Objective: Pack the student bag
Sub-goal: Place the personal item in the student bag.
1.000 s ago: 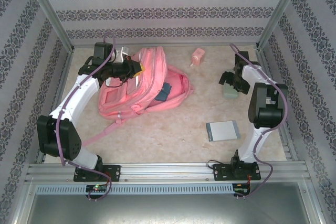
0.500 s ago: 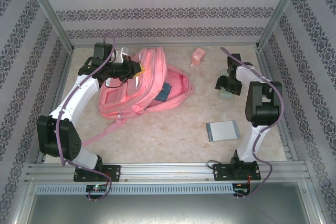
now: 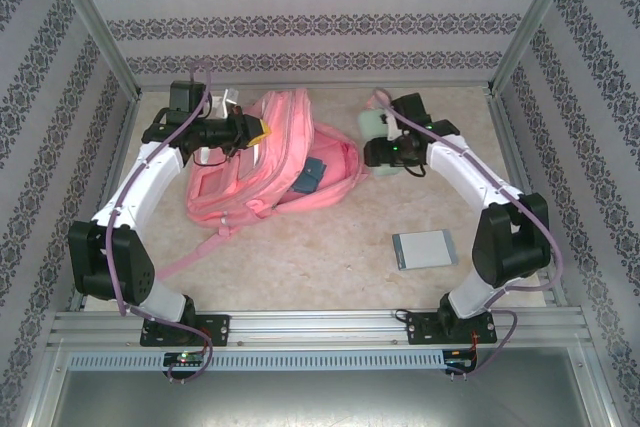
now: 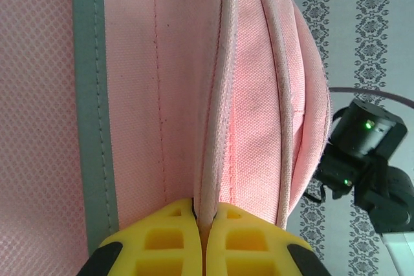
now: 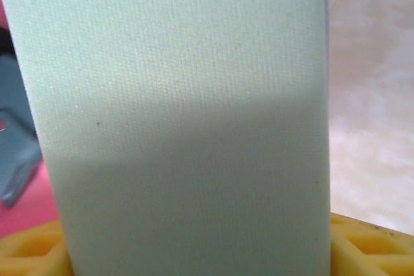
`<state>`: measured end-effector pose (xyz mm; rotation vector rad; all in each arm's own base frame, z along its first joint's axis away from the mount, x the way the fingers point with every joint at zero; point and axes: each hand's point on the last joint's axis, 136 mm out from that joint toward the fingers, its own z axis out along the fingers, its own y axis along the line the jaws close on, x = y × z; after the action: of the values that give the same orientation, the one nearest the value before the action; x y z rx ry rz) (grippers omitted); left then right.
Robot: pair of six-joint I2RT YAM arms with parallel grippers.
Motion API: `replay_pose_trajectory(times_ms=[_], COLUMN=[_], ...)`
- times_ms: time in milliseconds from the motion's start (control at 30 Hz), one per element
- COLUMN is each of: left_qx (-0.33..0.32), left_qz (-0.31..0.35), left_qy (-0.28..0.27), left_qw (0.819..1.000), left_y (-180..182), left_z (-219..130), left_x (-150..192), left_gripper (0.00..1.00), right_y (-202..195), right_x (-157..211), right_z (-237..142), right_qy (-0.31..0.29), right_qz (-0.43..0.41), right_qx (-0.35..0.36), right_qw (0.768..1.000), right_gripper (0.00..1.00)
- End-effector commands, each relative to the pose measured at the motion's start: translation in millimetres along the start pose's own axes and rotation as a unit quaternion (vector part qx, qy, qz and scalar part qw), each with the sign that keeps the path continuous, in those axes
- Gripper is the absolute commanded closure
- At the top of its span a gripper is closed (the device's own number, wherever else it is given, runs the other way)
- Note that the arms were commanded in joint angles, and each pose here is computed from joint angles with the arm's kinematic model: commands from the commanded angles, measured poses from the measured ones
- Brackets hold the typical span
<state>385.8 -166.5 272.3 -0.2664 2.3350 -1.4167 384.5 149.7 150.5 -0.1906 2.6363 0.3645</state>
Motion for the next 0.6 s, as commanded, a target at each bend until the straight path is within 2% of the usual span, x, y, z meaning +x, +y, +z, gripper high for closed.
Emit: replay_pose_trajectory(times_ms=[0,200,333,567], left_qx=[0.065,0.07,0.076,0.08], left_qz=[0.079,0.077,0.076,0.076], left_qy=[-0.012,-0.005,-0.003,0.009], left_qw=[0.995,0.995,0.994,0.994], left_y=[-46,-43,-42,-40], left_z=[-30,-36,-36,-36], left_x=[0,6,9,18], left_gripper=[1.0,1.0,1.0,1.0], right_y=[42,87,100,116], right_x=[1,9,6,-21], right_z=[-1,16,34,56], right_qy=[0.011,0.042,0.055,0.029], right_qz=[-0.088,-0.163,-0.202,-0.251], right_qx=[-0.05,-0.084,-0.068,-0.039], right_qw=[0.995,0.982,0.975,0.967], right_gripper=[0.31,0.32,0.32,0.32])
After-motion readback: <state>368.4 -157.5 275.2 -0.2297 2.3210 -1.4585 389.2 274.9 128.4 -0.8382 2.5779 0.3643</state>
